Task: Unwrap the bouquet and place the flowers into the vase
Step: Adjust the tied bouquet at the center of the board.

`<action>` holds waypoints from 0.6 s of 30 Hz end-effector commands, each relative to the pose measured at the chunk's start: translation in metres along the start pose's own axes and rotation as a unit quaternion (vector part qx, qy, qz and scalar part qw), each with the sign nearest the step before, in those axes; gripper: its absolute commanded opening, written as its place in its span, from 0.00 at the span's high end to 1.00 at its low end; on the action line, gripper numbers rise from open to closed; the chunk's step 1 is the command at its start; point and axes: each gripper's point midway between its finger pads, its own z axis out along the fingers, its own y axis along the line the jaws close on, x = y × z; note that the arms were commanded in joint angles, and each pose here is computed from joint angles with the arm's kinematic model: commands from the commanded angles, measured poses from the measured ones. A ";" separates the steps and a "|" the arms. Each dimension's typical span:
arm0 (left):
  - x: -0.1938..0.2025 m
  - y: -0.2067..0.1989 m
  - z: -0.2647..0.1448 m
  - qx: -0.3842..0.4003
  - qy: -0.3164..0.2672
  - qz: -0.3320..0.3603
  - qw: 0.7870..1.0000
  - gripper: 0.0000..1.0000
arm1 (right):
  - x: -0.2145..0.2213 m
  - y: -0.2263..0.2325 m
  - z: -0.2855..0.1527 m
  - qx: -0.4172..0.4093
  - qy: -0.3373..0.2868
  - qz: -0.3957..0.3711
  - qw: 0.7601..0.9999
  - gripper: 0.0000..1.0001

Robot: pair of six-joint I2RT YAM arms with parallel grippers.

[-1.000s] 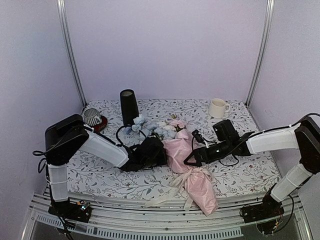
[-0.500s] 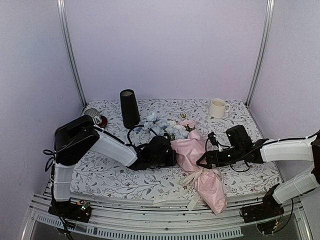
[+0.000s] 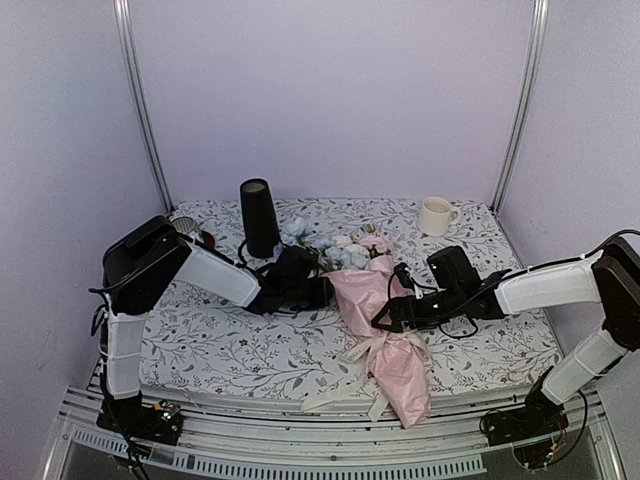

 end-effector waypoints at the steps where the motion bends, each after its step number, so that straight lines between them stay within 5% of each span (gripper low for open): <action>1: -0.028 0.033 0.005 -0.027 -0.002 -0.002 1.000 1.00 | -0.028 0.020 0.012 -0.025 -0.037 0.011 0.999 0.01; 18: -0.095 0.063 0.045 -0.009 -0.015 0.013 1.000 1.00 | -0.104 0.019 0.057 -0.026 -0.082 0.027 0.996 0.01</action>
